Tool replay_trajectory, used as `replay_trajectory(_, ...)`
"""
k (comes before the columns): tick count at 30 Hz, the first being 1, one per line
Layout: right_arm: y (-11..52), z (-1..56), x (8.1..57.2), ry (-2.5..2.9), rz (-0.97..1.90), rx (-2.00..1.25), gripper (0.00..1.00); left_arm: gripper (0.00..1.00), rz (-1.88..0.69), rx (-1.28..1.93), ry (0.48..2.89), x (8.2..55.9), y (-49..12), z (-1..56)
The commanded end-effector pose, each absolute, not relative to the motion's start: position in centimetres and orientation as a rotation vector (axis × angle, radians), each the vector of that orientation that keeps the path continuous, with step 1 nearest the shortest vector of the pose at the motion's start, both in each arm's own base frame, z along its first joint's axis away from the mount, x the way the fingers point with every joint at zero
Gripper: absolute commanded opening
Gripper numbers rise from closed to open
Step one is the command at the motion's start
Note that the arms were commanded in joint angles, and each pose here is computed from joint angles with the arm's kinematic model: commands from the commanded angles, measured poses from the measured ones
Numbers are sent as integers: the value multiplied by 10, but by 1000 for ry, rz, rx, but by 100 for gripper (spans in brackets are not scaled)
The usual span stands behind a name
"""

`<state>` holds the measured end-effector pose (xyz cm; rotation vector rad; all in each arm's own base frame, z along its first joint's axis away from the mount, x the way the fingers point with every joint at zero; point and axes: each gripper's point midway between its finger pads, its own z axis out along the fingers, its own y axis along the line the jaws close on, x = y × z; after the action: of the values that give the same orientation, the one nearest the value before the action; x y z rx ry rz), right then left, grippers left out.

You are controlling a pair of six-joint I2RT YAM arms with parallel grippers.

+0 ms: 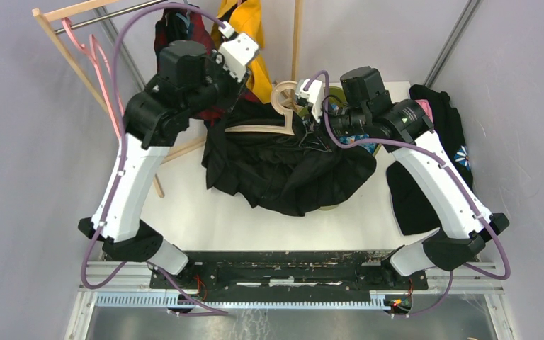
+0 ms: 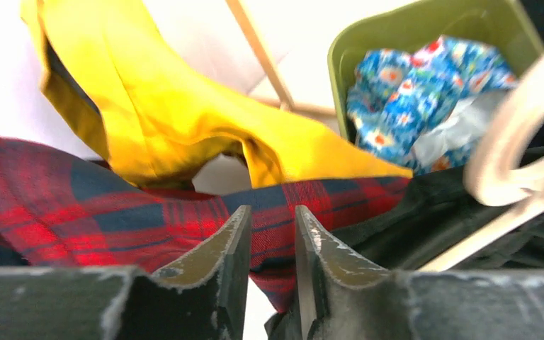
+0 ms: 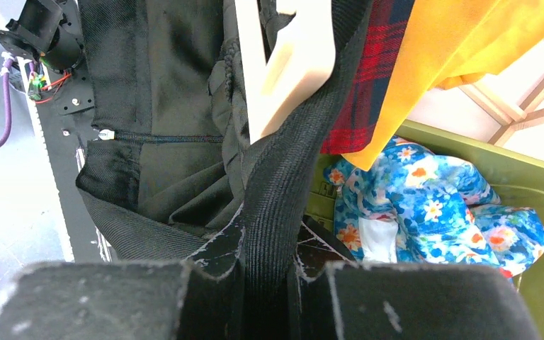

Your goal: Remove the skirt from the hanger

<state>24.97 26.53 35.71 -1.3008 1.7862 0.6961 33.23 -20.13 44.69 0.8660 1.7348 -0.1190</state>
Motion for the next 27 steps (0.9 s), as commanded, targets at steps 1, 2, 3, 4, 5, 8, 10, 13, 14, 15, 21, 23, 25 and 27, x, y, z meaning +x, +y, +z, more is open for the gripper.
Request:
replay_trajectory(1,268,393,247,1631,692,-1294,1,38,-245,871,1459,287,-199,530)
replay_trajectory(2,268,390,248,1640,688,-1296,1,41,-260,878,1439,279,-197,534)
replay_trajectory(3,268,389,248,1644,684,-1298,1,42,-269,894,1420,268,-194,535)
replay_trajectory(4,268,387,250,1649,680,-1301,1,44,-285,920,1425,264,-196,528)
replay_trajectory(5,268,387,250,1650,678,-1302,1,45,-299,944,1423,256,-195,522)
replay_trajectory(8,270,386,251,1648,681,-1306,1,47,-397,1062,1490,246,-210,477)
replay_trajectory(10,271,387,251,1643,688,-1308,1,47,-495,1131,1528,240,-224,453)
replay_trajectory(13,272,387,251,1642,696,-1305,1,48,-595,1223,1558,240,-244,430)
replay_trajectory(14,272,387,250,1643,698,-1304,1,48,-608,1245,1555,242,-248,427)
replay_trajectory(15,272,387,249,1642,702,-1305,1,48,-607,1274,1543,245,-252,426)
replay_trajectory(21,268,380,247,1657,696,-1305,1,48,-665,1327,1523,259,-273,422)
replay_trajectory(23,268,382,246,1650,696,-1306,1,48,-685,1334,1540,258,-275,416)
replay_trajectory(25,269,383,246,1646,696,-1304,1,48,-704,1337,1560,255,-275,409)
replay_trajectory(27,269,383,246,1644,697,-1304,1,48,-732,1343,1583,249,-275,402)
